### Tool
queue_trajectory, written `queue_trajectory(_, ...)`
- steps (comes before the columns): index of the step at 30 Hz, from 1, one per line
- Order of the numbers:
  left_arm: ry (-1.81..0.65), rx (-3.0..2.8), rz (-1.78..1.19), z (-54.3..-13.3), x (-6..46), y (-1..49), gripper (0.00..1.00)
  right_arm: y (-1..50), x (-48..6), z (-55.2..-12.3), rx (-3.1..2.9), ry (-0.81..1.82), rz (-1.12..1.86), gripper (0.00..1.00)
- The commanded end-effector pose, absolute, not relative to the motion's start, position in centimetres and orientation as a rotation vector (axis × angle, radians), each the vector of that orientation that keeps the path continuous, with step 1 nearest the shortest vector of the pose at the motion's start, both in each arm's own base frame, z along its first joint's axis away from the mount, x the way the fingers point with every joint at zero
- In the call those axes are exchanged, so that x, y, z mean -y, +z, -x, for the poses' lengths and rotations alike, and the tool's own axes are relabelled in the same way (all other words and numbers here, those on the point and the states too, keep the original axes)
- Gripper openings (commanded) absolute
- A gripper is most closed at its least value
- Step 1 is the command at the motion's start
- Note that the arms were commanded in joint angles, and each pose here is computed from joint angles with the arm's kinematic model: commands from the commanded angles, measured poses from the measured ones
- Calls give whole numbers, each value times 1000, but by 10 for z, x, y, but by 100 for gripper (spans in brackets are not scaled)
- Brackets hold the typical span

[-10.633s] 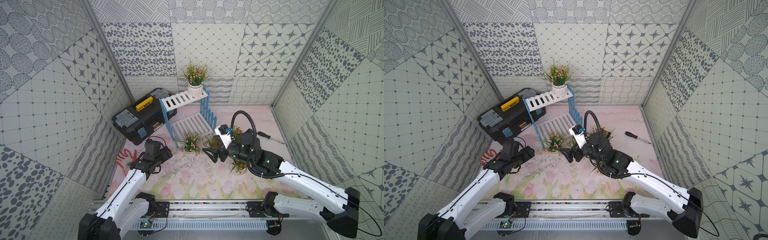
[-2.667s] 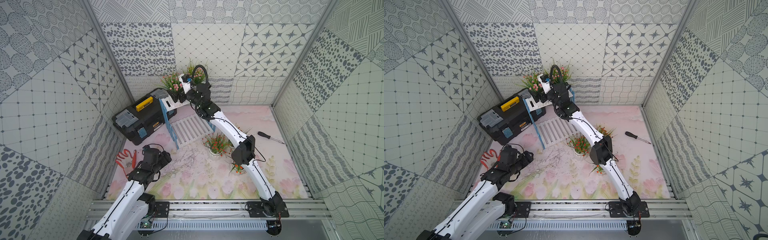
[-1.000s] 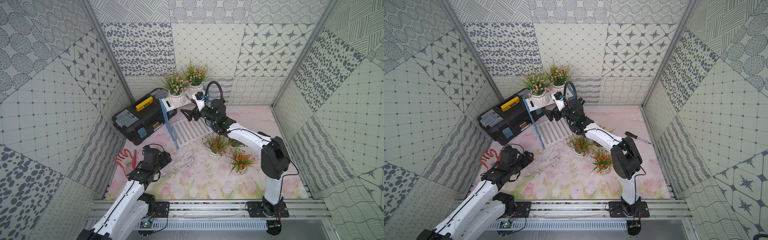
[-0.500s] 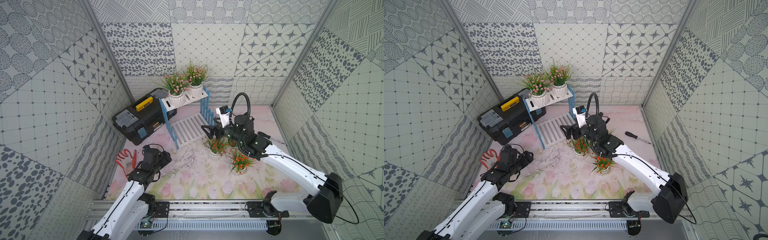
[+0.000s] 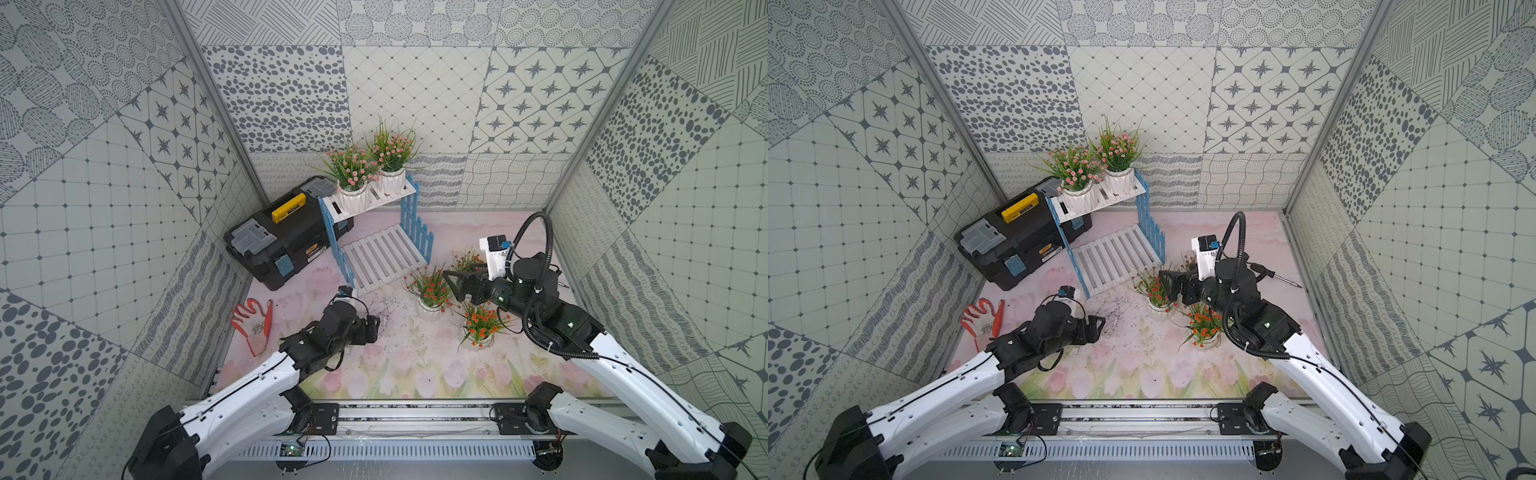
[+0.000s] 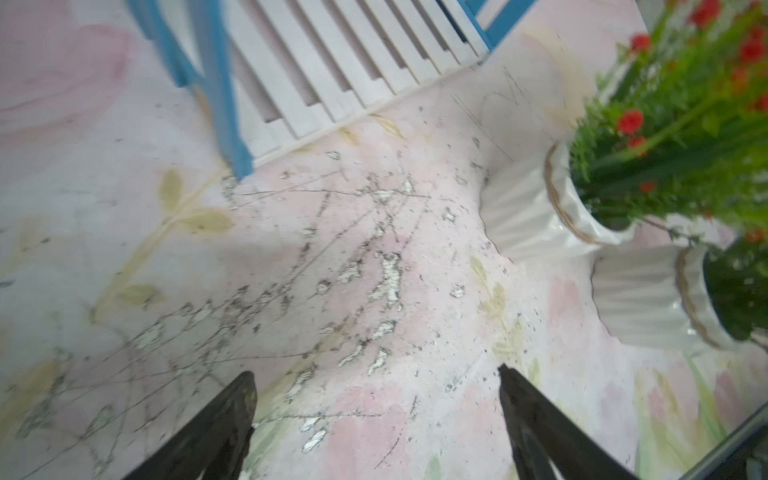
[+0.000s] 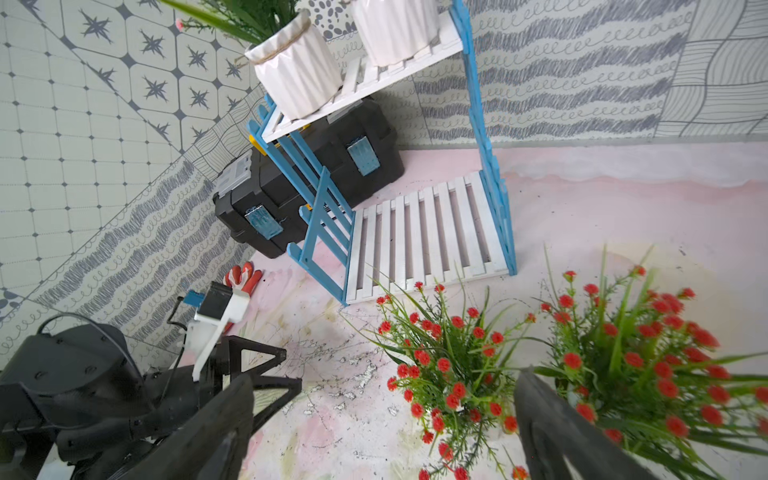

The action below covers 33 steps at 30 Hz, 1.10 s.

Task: Place the baby's breath potted plants on the rack by color
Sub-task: Pick up the baby's breath potted plant from the center of the board.

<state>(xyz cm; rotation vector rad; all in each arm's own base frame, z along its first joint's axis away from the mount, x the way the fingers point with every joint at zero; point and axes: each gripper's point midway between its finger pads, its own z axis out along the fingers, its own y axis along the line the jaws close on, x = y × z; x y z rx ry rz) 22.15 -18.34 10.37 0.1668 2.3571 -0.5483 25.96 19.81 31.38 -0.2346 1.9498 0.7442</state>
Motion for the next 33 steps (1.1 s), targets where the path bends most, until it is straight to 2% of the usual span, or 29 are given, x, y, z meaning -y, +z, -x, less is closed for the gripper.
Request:
queue_trajectory(1, -587, -2034, -553, -238, 254, 135, 98, 333, -180, -255, -1909, 793, 164, 98)
queue_trajectory(12, -741, -1689, -721, -257, 333, 145, 98, 340, -148, -252, -1824, 787, 120, 98)
queue_trajectory(17, -794, -1613, -807, -246, 365, 145, 98, 343, -139, -250, -1806, 767, 126, 98)
queue_trajectory(33, -709, -1546, -791, -261, 376, 133, 98, 356, -141, -236, -1687, 823, 194, 98)
